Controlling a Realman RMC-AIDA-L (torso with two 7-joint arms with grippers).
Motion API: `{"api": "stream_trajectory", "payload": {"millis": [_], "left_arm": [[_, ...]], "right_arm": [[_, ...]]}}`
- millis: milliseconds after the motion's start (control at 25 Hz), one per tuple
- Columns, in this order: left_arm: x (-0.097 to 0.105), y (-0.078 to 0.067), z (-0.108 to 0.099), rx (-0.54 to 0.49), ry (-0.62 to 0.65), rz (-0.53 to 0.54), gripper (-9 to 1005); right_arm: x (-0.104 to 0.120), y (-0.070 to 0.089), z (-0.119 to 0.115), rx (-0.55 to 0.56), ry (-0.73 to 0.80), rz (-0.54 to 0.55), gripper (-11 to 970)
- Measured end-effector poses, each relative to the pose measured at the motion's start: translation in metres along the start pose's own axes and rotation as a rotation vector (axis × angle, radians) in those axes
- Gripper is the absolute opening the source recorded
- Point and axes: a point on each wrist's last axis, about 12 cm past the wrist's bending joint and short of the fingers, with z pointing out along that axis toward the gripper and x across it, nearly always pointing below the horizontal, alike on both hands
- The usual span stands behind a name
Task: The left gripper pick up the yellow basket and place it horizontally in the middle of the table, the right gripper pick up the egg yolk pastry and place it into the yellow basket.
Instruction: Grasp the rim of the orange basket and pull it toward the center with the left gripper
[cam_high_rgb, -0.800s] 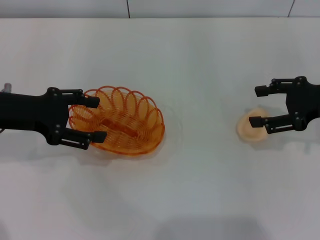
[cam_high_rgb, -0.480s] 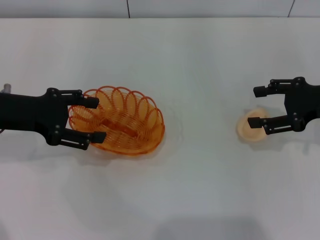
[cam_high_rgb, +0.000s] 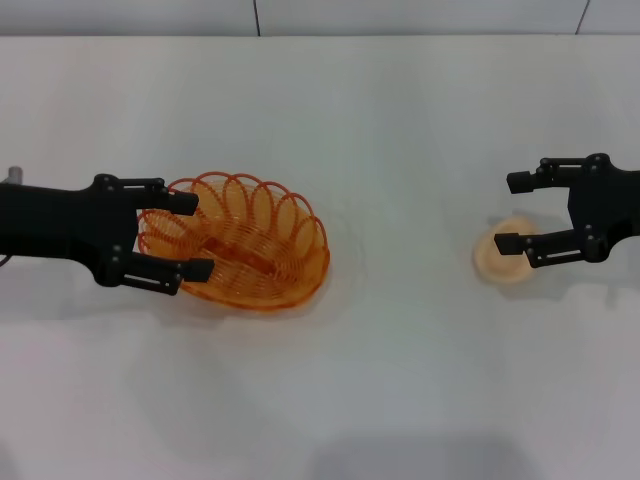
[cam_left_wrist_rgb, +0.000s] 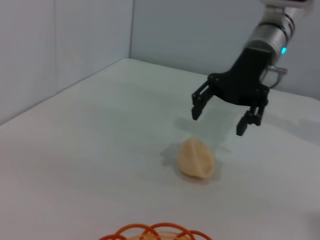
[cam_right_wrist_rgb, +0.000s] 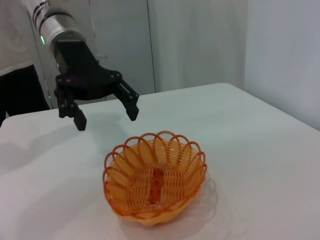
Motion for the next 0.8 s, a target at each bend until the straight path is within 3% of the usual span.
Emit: {"api": "stream_trajectory", "payload": {"millis": [320, 480, 800], "left_arm": [[-0.027, -0.003, 0.000, -0.058, 0.077, -0.172, 841], [-0.045, -0.002, -0.009, -0.147, 0.143, -0.296, 834], [-0.063, 0.029, -0.027, -0.427, 0.226, -0.561, 819]], "right_arm": [[-0.003, -0.001, -0.002, 0.012, -0.003, -0.016, 811], [-0.003, -0.002, -0.003, 0.019, -0.003, -0.021, 811], [-0.003, -0.003, -0.003, 0.025, -0.003, -0.039, 811]]}}
